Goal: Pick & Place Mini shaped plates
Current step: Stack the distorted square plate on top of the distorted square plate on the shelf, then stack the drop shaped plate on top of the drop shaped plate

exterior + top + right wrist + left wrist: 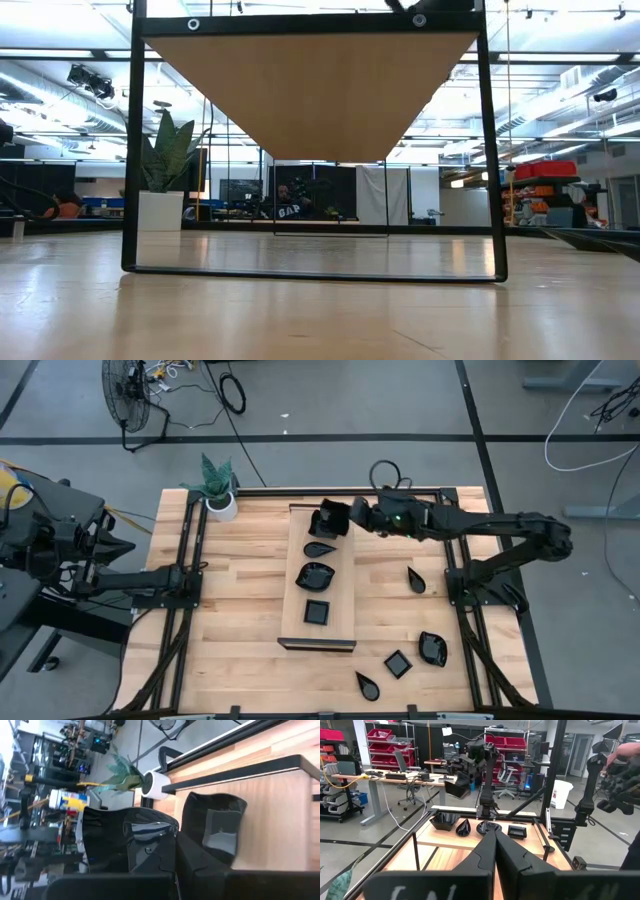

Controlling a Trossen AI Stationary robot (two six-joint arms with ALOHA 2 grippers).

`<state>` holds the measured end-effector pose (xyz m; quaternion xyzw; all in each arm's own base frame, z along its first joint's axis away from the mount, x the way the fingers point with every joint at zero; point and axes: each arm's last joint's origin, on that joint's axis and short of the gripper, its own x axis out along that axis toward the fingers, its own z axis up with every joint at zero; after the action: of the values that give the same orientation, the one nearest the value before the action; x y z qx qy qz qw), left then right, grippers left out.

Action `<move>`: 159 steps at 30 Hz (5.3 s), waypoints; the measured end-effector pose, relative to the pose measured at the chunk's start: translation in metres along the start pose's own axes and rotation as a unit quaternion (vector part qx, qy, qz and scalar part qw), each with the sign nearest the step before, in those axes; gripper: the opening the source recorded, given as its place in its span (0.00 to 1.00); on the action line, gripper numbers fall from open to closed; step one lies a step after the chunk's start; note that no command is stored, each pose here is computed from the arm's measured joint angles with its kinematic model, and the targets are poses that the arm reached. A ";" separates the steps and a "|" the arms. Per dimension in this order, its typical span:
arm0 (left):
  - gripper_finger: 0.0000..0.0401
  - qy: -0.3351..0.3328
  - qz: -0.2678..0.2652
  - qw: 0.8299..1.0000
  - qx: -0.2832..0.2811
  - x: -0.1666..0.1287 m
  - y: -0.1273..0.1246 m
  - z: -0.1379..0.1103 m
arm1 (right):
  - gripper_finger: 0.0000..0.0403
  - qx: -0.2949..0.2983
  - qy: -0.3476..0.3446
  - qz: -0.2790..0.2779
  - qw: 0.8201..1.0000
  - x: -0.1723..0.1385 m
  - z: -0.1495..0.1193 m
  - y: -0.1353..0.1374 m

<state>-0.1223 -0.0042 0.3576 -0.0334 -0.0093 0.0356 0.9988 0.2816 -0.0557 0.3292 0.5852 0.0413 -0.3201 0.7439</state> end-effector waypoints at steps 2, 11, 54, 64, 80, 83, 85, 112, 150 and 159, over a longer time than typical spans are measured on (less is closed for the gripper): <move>0.04 0.000 0.000 1.000 0.000 0.000 0.000 0.000 | 0.00 0.010 -0.004 -0.006 1.000 0.010 0.002 0.003; 0.03 0.000 0.000 1.000 0.000 0.000 0.000 0.000 | 0.00 0.061 -0.013 -0.054 0.997 0.047 0.001 -0.009; 0.04 0.000 0.000 1.000 0.000 0.000 0.000 0.000 | 0.08 0.059 0.012 -0.106 0.993 0.057 0.010 -0.025; 0.03 0.000 0.000 1.000 0.000 0.000 0.000 0.000 | 0.20 0.060 0.012 -0.102 0.993 0.058 0.011 -0.024; 0.04 0.000 0.000 1.000 0.000 0.000 0.000 0.000 | 0.32 -0.125 0.033 -0.053 0.990 0.032 0.023 -0.012; 0.03 0.000 0.000 1.000 0.000 0.000 0.000 0.000 | 0.32 -0.175 0.042 -0.054 0.982 0.028 0.023 -0.012; 0.04 0.000 0.000 1.000 0.000 0.000 0.000 0.000 | 0.32 -0.199 0.049 -0.058 0.977 0.024 0.024 -0.013; 0.03 0.000 0.000 1.000 0.000 0.000 0.000 0.000 | 0.32 -0.456 0.174 -0.186 0.853 -0.070 0.035 -0.071; 0.03 0.000 0.000 1.000 0.000 0.000 0.000 0.000 | 0.32 -0.721 0.476 -0.043 0.503 -0.039 0.006 -0.113; 0.04 0.000 0.000 1.000 0.000 0.000 0.000 0.000 | 0.32 -0.854 0.453 0.132 0.219 -0.039 -0.004 -0.109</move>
<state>-0.1222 -0.0042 0.3576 -0.0330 -0.0092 0.0356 0.9988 0.1946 -0.0477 0.2531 -0.3569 0.5425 0.3282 0.6860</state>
